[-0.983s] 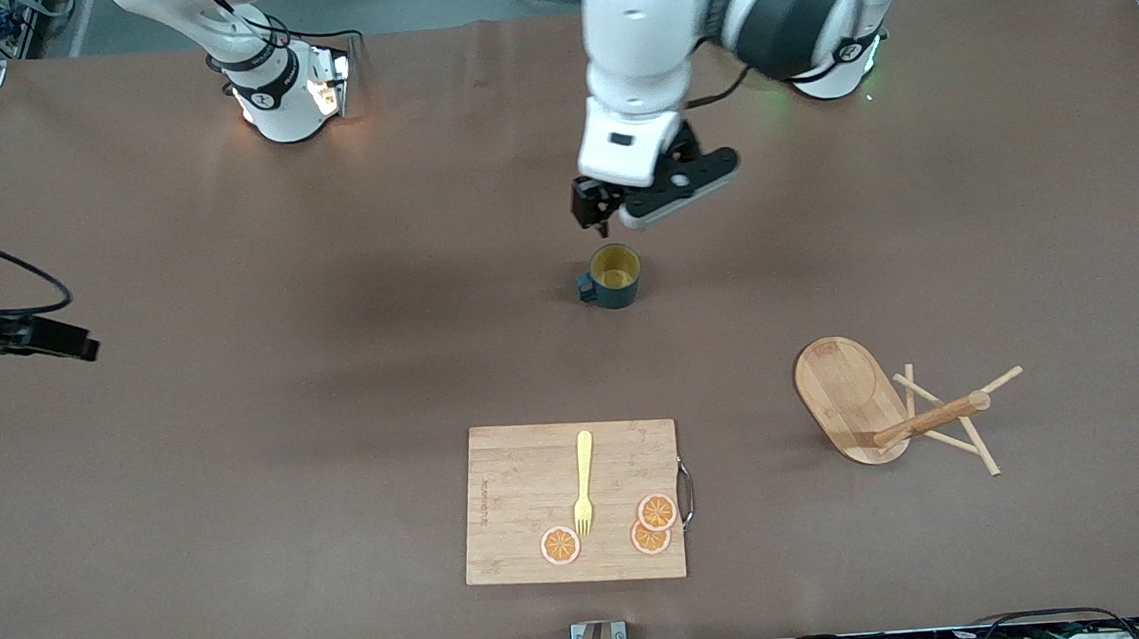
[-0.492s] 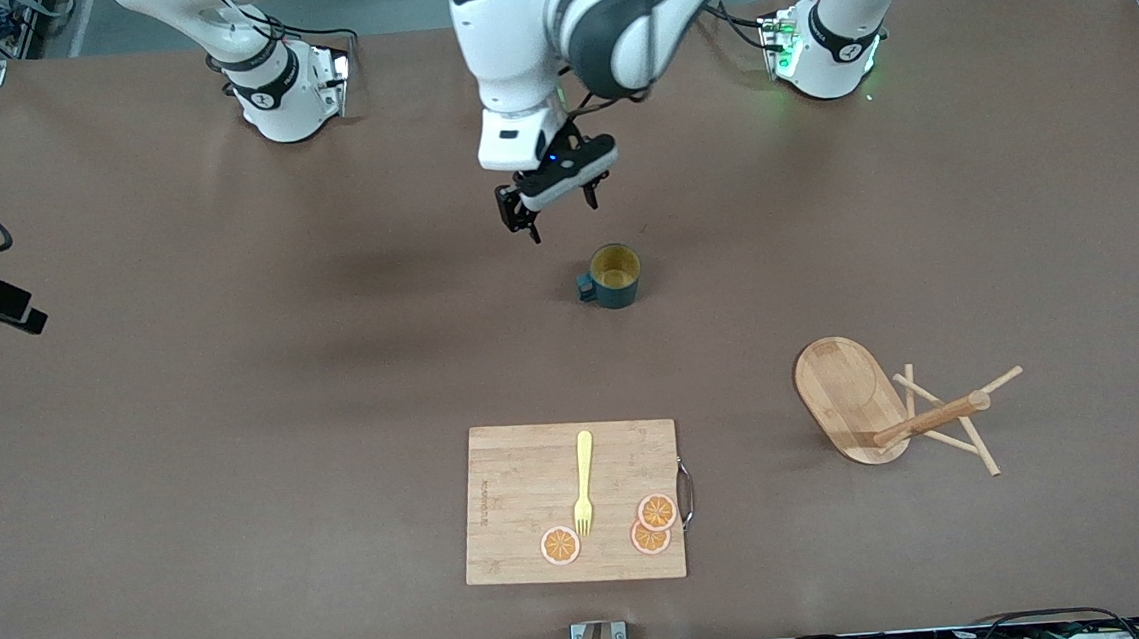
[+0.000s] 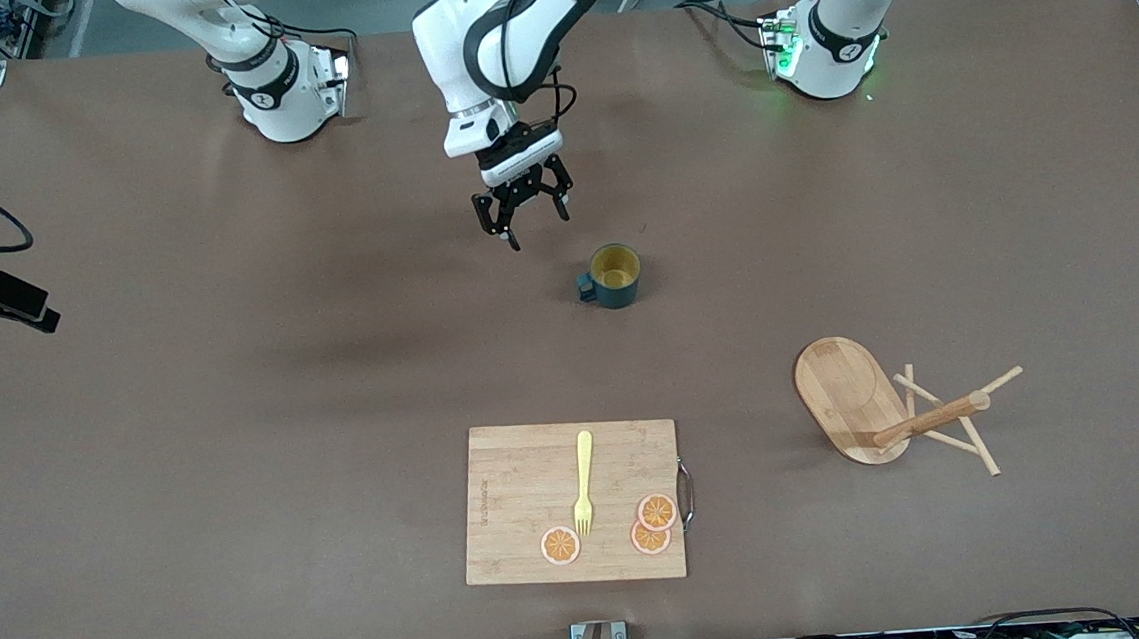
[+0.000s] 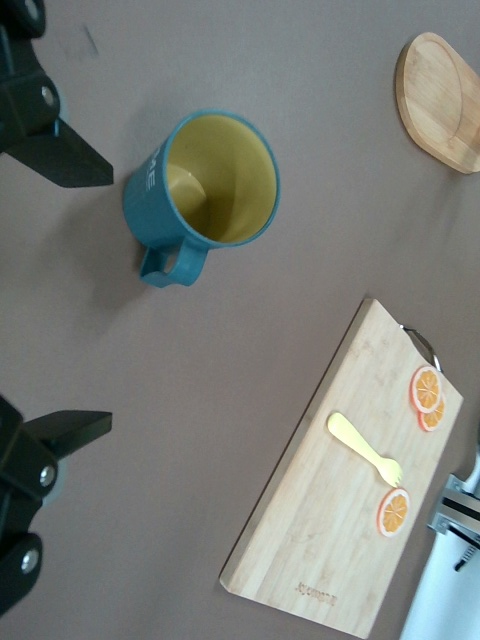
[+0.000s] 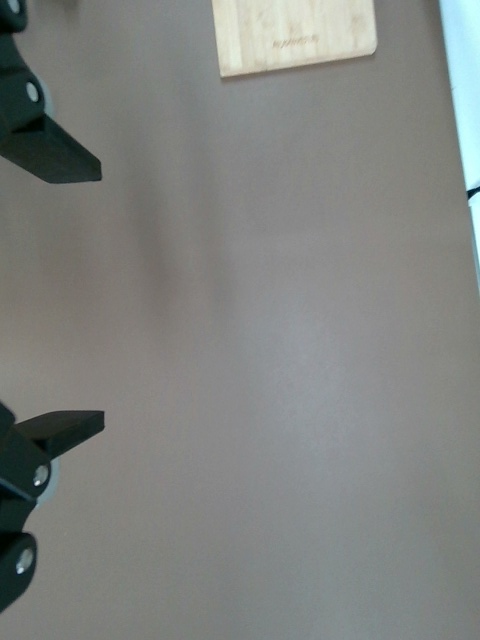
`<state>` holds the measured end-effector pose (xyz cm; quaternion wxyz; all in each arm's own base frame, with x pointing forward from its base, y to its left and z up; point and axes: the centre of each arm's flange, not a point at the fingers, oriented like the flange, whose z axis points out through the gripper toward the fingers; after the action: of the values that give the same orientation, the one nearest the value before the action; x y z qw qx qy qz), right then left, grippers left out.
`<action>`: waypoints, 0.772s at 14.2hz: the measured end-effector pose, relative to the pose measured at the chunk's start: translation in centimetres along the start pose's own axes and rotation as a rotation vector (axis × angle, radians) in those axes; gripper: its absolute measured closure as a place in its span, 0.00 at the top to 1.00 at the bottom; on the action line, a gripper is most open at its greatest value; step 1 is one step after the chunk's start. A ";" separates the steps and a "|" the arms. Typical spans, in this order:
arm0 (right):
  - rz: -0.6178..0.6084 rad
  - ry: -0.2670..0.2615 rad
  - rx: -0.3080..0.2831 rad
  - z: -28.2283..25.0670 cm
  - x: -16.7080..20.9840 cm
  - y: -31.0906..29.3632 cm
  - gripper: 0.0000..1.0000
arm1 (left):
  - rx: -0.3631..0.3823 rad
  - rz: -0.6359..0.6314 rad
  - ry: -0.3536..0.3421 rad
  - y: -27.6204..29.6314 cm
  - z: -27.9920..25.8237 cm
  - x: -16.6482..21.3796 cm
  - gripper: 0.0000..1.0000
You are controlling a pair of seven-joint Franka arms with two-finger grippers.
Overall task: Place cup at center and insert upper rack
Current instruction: 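Lower the left gripper onto the mug handle and close it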
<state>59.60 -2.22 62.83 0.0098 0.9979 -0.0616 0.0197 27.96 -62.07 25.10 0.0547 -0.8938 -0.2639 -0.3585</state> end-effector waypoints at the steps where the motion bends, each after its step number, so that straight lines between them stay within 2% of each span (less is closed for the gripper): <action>1: -0.012 -0.004 -0.013 0.1 -0.4 -0.4 1.00 | -0.014 -0.009 0.036 -0.2 1.0 -1.0 0.98; 6: -0.056 0.002 -0.044 -0.6 -1.9 -2.3 1.00 | -0.047 0.076 0.186 -1.2 5.4 -3.7 0.98; 11: -0.055 -0.013 -0.046 0.2 -2.0 -2.2 1.00 | -0.041 0.140 0.218 -1.9 7.6 -5.3 0.96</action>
<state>57.94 0.24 62.52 0.0331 0.9988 -0.0347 0.0117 28.44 -60.56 15.81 0.0899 -0.8666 -0.1861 -0.4542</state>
